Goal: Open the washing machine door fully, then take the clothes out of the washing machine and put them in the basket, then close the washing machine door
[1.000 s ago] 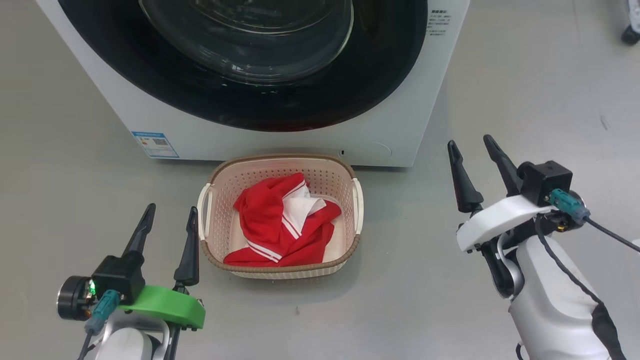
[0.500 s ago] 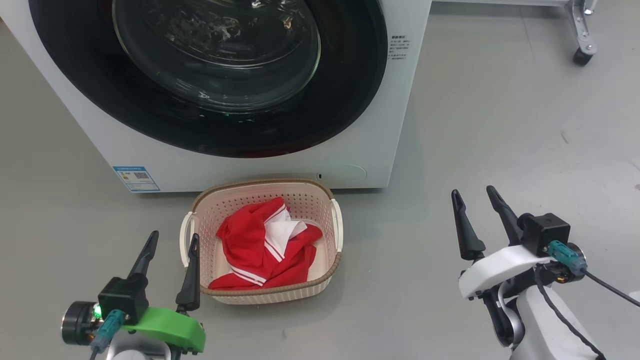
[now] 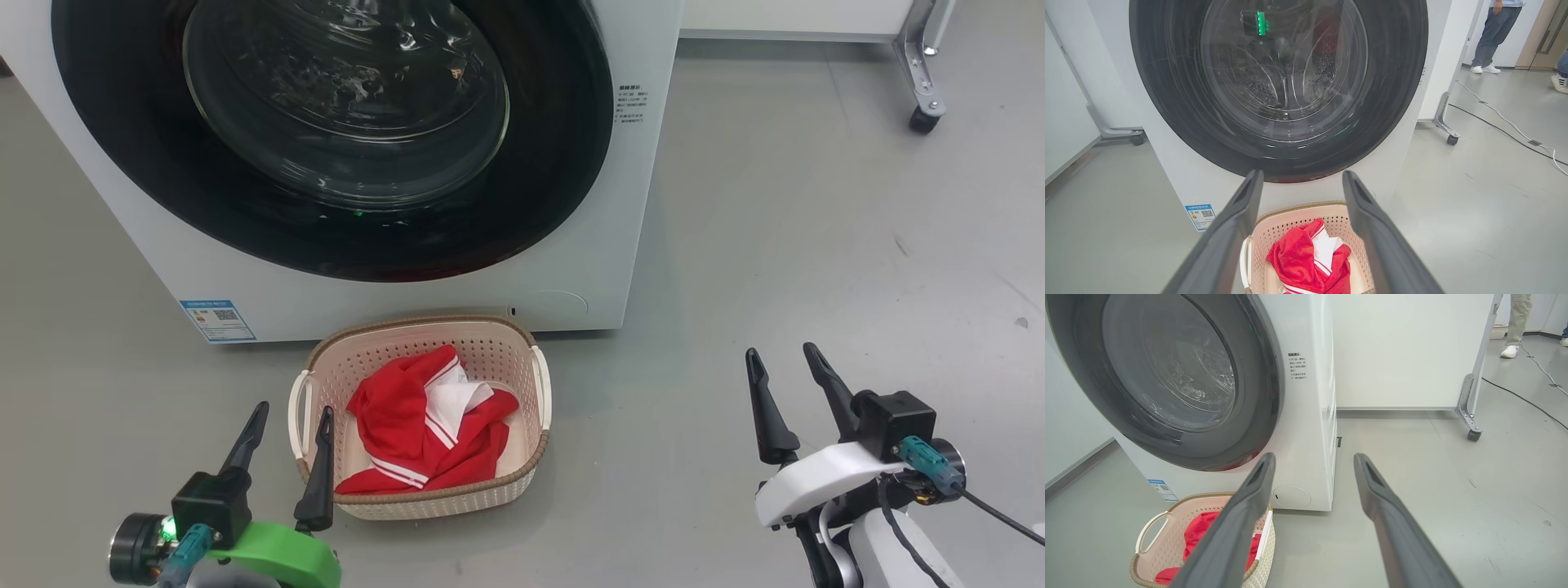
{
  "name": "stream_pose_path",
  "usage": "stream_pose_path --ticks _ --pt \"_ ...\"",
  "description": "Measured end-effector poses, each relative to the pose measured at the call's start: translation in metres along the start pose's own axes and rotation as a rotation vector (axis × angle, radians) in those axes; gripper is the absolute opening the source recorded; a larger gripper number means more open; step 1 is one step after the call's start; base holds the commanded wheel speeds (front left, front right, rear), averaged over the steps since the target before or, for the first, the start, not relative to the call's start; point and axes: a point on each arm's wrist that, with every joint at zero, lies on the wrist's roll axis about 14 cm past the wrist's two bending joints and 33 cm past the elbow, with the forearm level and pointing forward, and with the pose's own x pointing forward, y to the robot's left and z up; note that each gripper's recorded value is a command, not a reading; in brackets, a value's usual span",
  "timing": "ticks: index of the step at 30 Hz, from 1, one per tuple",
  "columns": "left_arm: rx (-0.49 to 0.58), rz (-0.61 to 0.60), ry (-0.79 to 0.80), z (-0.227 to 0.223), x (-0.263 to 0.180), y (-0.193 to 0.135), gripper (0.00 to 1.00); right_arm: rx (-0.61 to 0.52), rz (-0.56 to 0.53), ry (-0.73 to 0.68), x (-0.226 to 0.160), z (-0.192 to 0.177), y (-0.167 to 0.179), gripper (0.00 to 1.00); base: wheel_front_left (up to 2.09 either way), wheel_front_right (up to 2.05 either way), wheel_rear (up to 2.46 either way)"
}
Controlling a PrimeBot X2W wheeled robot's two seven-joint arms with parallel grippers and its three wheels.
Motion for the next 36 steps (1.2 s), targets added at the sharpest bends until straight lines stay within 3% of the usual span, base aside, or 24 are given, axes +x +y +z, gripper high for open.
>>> stream_pose_path --ticks 36 --pt "0.0 -0.003 -0.007 0.005 -0.001 -0.001 1.0 0.002 -0.001 -0.001 -0.014 -0.003 0.002 1.0 0.0 0.0 0.0"
